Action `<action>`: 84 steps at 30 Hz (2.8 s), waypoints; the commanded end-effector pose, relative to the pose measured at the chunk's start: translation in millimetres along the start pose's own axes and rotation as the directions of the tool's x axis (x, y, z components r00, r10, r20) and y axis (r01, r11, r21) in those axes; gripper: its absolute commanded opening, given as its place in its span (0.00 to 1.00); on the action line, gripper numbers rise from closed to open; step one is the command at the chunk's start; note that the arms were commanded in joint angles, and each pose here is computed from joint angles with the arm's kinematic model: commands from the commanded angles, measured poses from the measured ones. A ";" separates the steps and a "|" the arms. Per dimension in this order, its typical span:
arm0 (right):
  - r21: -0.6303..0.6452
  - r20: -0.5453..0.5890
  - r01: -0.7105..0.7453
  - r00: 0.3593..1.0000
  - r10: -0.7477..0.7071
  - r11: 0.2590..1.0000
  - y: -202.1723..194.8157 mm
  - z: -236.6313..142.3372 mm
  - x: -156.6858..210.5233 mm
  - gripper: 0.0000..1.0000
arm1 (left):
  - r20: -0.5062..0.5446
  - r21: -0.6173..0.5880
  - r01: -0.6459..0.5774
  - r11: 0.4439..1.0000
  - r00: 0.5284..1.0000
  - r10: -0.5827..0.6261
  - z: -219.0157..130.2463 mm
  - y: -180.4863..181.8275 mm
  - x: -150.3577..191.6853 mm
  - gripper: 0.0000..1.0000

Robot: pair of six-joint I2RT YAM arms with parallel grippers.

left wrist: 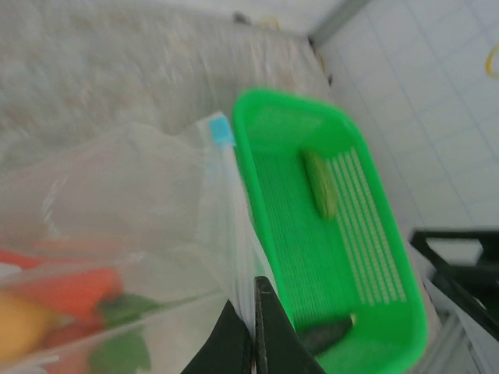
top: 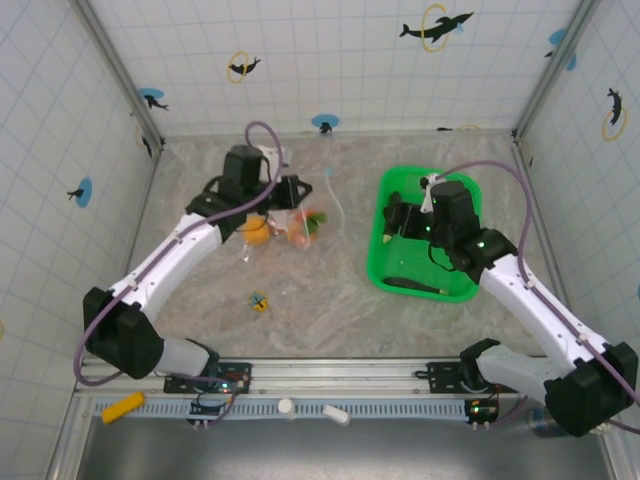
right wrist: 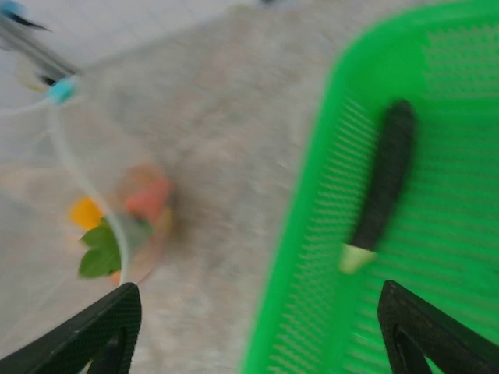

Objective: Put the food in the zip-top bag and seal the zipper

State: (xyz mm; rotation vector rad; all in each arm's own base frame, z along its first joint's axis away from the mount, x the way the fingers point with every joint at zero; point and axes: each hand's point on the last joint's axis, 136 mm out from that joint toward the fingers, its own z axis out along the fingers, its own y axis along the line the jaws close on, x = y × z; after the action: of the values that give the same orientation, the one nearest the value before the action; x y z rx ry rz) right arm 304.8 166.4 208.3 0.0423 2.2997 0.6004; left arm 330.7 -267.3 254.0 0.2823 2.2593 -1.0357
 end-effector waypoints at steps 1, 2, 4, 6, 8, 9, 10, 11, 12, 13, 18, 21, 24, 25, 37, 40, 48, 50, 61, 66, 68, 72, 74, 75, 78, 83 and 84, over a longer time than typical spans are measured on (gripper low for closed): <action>0.161 -0.078 -0.045 0.995 0.058 0.986 -53.3 27.0 22.7 0.75 | 0.023 0.167 0.024 0.986 0.999 -0.029 4.7 -28.0 7.1 0.00; 0.167 -0.093 -0.075 0.992 0.091 0.983 -61.7 36.1 25.6 0.73 | 0.017 0.180 0.038 0.983 0.999 -0.042 5.6 -27.8 11.2 0.00; 0.197 -0.123 -0.107 0.983 0.133 0.975 -74.9 56.1 26.5 0.71 | 0.008 0.200 0.055 0.978 0.998 -0.058 6.0 -28.7 16.6 0.00; 0.224 -0.154 -0.112 0.977 0.149 0.968 -81.0 74.5 22.7 0.69 | 0.007 0.201 0.059 0.978 0.998 -0.062 5.7 -28.6 18.0 0.00; 0.246 -0.179 -0.106 0.972 0.152 0.963 -86.2 92.9 15.8 0.69 | 0.013 0.203 0.058 0.978 0.998 -0.061 3.5 -29.7 16.8 0.00; 0.260 -0.195 -0.102 0.968 0.156 0.960 -89.6 102.5 13.7 0.69 | 0.018 0.205 0.056 0.977 0.998 -0.061 1.8 -30.9 15.1 0.00; 0.268 -0.212 -0.099 0.964 0.159 0.958 -93.7 112.5 12.4 0.69 | 0.020 0.207 0.055 0.977 0.998 -0.060 0.9 -32.2 14.7 0.00; 0.267 -0.225 -0.098 0.961 0.160 0.959 -95.7 120.9 10.9 0.69 | 0.023 0.210 0.053 0.976 0.998 -0.059 -0.2 -33.2 13.4 0.00; 0.264 -0.241 -0.101 0.956 0.167 0.959 -99.0 130.4 10.1 0.68 | 0.023 0.214 0.052 0.975 0.998 -0.059 -0.7 -34.4 13.0 0.00; 0.248 -0.259 -0.106 0.951 0.172 0.963 -100.5 139.3 8.9 0.67 | 0.023 0.215 0.052 0.975 0.998 -0.058 -1.0 -35.2 12.5 0.00; 0.176 -0.281 -0.122 0.945 0.168 0.977 -101.9 173.2 -6.1 0.65 | 0.016 0.226 0.049 0.973 0.998 -0.054 -1.2 -37.5 12.6 0.00; 0.130 -0.306 -0.147 0.935 0.181 0.981 -100.4 191.1 -12.4 0.62 | 0.008 0.231 0.048 0.972 0.999 -0.051 -0.5 -38.0 13.5 0.00; 0.105 -0.327 -0.158 0.927 0.184 0.982 -98.9 205.2 -15.5 0.59 | 0.002 0.232 0.044 0.972 0.999 -0.046 0.2 -38.4 14.0 0.00; 0.101 -0.333 -0.164 0.924 0.188 0.981 -99.5 208.8 -15.3 0.56 | 0.000 0.232 0.044 0.972 0.999 -0.045 0.6 -38.3 14.4 0.00; 0.052 -0.278 -0.215 0.935 0.221 0.975 -100.1 197.5 -26.4 0.26 | 0.014 0.249 0.053 0.967 0.998 -0.059 -4.6 -46.1 3.7 0.00; 0.015 -0.227 -0.216 0.950 0.214 0.976 -94.4 180.5 -36.6 0.26 | 0.023 0.269 0.067 0.961 0.997 -0.076 -9.3 -51.7 -0.5 0.00; 0.032 -0.040 -0.152 0.987 0.153 0.988 -83.9 111.3 -64.5 0.26 | 0.059 0.300 0.176 0.938 0.977 -0.203 -22.8 -58.1 -11.9 0.00; 0.002 0.054 -0.124 0.991 0.124 0.992 -69.0 85.2 -79.1 0.26 | 0.061 0.322 0.216 0.922 0.967 -0.248 -27.7 -61.9 -15.2 0.00; -0.194 0.694 0.301 0.714 -0.087 0.934 111.8 -114.9 -155.1 0.27 | 0.066 0.404 0.338 0.850 0.916 -0.395 -40.6 -74.6 -30.2 0.00; -0.193 0.782 0.468 0.604 -0.152 0.863 182.9 -153.3 -142.4 0.26 | 0.049 0.418 0.384 0.823 0.895 -0.443 -33.6 -66.5 -22.8 0.00; -0.156 0.781 0.528 0.583 -0.222 0.835 203.9 -150.1 -132.4 0.26 | 0.038 0.424 0.398 0.814 0.890 -0.455 -32.0 -66.4 -21.3 0.00; -0.036 0.785 0.615 0.506 -0.359 0.788 226.8 -133.7 -104.8 0.26 | 0.044 0.431 0.398 0.810 0.887 -0.459 -34.0 -68.6 -25.3 0.00; 0.038 0.791 0.625 0.459 -0.405 0.780 227.3 -127.6 -96.6 0.26 | 0.048 0.436 0.395 0.808 0.887 -0.459 -36.2 -70.6 -27.4 0.00; 0.070 0.793 0.615 0.443 -0.418 0.785 223.8 -124.5 -94.8 0.26 | 0.048 0.438 0.395 0.808 0.887 -0.459 -36.6 -71.7 -27.9 0.00; 0.114 0.811 0.597 0.407 -0.421 0.794 215.2 -120.1 -90.6 0.25 | 0.044 0.443 0.397 0.803 0.886 -0.462 -38.1 -73.2 -28.9 0.00; 0.153 0.816 0.582 0.382 -0.435 0.798 209.9 -116.4 -89.2 0.26 | 0.038 0.445 0.406 0.799 0.882 -0.469 -38.0 -73.5 -28.6 0.00; 0.155 0.815 0.583 0.381 -0.436 0.798 208.5 -114.4 -88.0 0.26 | 0.037 0.447 0.406 0.797 0.882 -0.470 -38.1 -73.7 -28.9 0.00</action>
State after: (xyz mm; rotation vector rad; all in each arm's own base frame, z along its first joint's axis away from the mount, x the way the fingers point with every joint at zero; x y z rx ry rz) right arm 260.3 303.5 404.1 -0.4976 1.2753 0.3384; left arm 304.7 -287.9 315.3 -0.1846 2.0476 -1.7074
